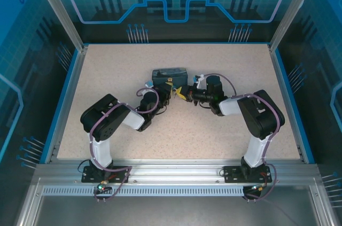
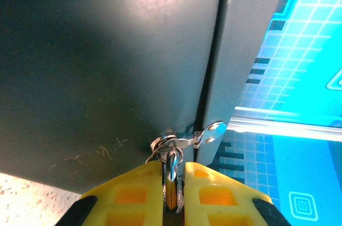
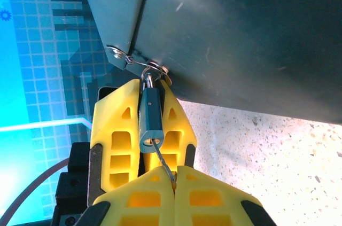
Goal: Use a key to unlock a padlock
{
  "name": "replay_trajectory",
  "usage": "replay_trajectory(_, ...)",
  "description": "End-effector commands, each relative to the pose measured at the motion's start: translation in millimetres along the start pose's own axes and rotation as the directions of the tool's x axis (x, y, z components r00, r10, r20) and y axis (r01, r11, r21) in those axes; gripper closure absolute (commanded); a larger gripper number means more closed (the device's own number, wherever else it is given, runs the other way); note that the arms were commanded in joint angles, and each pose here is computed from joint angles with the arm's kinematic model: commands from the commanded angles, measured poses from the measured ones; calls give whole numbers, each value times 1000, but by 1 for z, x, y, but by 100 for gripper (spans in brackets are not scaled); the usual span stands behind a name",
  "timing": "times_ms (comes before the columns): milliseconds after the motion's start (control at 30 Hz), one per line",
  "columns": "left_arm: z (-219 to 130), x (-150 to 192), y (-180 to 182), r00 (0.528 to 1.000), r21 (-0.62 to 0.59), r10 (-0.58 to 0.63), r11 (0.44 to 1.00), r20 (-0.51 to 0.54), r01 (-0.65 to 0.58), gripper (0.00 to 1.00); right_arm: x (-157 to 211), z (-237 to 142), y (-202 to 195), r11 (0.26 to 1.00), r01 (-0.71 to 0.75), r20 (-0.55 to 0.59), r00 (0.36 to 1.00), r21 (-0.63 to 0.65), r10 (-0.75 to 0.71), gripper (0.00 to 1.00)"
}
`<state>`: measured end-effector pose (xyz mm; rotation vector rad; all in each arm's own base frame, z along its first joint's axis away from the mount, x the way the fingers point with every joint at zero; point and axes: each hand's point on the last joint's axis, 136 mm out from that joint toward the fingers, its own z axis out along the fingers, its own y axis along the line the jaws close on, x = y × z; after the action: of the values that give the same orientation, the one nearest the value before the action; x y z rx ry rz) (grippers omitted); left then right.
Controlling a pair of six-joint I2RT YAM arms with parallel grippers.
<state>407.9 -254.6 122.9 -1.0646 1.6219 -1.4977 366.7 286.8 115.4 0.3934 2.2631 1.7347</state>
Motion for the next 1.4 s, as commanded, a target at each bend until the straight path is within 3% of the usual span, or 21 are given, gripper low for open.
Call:
replay_trajectory(0, -20, 83, -53, 945, 152, -11, 986, -327, 64, 100, -2, 5, -7, 999, -28, 27, 999, 24, 28, 100)
replay_trajectory(467, -19, 80, -52, 947, 150, -11, 987, -321, 63, 100, -7, -6, -13, 999, -15, 40, 999, 35, 14, 100)
replay_trajectory(700, -17, 83, -50, 942, 145, -11, 987, -335, 63, 100, -3, 8, 11, 993, 106, -24, 994, 48, -105, 100)
replay_trajectory(1067, -19, 83, -48, 941, 146, -9, 987, -337, 62, 100, -18, 23, 22, 973, -179, -35, 984, -146, 175, 100)
replay_trajectory(1367, -20, 84, -45, 940, 140, -9, 988, -340, 60, 100, -23, 25, 52, 972, -154, -58, 988, -175, 146, 100)
